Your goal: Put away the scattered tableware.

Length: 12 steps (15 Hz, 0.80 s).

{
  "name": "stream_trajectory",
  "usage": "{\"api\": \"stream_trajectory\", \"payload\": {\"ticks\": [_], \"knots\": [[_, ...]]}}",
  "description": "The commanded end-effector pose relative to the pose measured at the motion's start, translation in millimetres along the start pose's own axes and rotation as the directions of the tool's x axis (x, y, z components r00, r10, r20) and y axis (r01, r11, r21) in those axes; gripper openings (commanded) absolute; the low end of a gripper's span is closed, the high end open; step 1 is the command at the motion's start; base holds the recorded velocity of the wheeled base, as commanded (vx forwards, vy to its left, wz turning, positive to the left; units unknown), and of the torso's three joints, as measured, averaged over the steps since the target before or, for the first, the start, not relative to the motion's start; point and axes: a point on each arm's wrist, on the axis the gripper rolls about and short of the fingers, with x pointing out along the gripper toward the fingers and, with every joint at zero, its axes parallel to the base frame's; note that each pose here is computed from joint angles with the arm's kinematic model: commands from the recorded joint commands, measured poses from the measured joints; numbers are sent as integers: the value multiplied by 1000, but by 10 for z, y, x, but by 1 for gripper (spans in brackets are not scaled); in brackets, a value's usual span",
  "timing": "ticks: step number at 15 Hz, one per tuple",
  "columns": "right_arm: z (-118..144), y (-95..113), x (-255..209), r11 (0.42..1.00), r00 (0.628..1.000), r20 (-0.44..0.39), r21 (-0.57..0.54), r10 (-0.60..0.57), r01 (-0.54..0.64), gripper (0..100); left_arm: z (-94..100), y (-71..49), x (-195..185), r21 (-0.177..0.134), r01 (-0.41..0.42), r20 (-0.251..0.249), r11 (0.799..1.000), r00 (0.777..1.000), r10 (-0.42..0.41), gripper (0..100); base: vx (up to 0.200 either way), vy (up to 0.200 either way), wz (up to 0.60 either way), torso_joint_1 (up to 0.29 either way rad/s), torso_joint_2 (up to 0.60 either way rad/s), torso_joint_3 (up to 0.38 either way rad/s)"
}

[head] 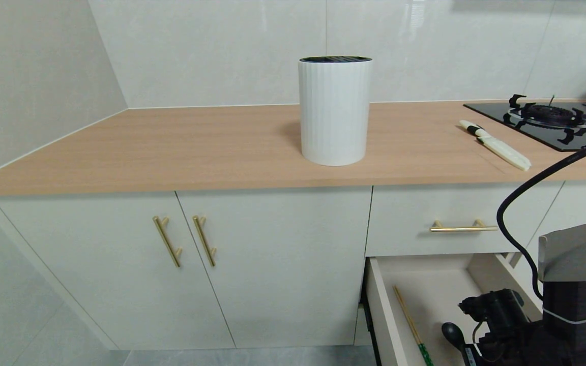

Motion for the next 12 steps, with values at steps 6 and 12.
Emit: {"api": "stream_trajectory", "payload": {"ticks": [6,12], "knots": [[-5,0,-6,1000,1000,-1,1,0,0,100,0,0,0,0,-1,0,1000,1000,1,100,0,0,0,0,0,0],[192,-75,-654,997,912,405,71,-62,36,100,0,0,0,0,-1,0,1000,1000,1,100,0,0,0,0,0,0]]}}
